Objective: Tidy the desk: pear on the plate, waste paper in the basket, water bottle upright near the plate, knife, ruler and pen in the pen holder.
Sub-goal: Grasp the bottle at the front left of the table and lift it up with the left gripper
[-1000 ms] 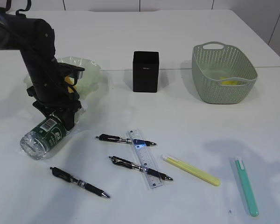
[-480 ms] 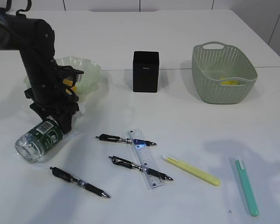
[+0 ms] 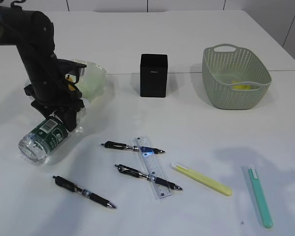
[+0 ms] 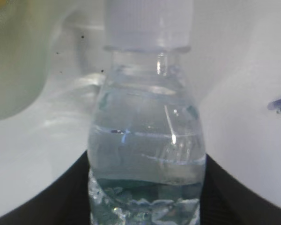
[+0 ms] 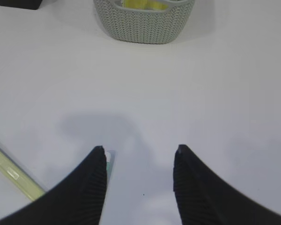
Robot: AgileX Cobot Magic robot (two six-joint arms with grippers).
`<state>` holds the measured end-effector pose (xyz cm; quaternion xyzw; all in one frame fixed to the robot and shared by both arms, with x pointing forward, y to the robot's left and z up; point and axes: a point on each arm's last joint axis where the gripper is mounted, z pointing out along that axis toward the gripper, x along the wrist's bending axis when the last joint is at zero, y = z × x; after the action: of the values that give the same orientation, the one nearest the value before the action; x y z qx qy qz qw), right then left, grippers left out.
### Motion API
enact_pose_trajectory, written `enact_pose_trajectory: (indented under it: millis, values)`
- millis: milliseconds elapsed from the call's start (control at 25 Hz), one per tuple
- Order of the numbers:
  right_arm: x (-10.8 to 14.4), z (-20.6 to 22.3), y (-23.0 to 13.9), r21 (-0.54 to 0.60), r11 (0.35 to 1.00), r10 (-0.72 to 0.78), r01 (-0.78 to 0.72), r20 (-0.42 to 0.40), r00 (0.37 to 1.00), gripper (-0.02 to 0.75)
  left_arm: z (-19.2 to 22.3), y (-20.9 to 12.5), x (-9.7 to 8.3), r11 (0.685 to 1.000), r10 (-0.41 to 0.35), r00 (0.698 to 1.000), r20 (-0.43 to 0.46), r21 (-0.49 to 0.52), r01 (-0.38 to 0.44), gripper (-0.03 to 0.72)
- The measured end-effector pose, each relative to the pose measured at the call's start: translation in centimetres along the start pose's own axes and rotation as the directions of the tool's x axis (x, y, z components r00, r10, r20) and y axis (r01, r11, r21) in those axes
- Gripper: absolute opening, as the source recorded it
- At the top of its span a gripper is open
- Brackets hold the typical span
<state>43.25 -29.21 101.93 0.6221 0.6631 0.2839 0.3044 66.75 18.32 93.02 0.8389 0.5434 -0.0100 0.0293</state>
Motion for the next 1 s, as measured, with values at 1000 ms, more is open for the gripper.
enact_pose_trajectory:
  millis: [1000]
  values:
    - [0.0,0.0,0.0,0.0,1.0,0.006,-0.006,-0.002,1.0,0.351,-2.7,-0.6,-0.5,1.0,-0.013,1.0,0.028,-0.027,0.014,0.396]
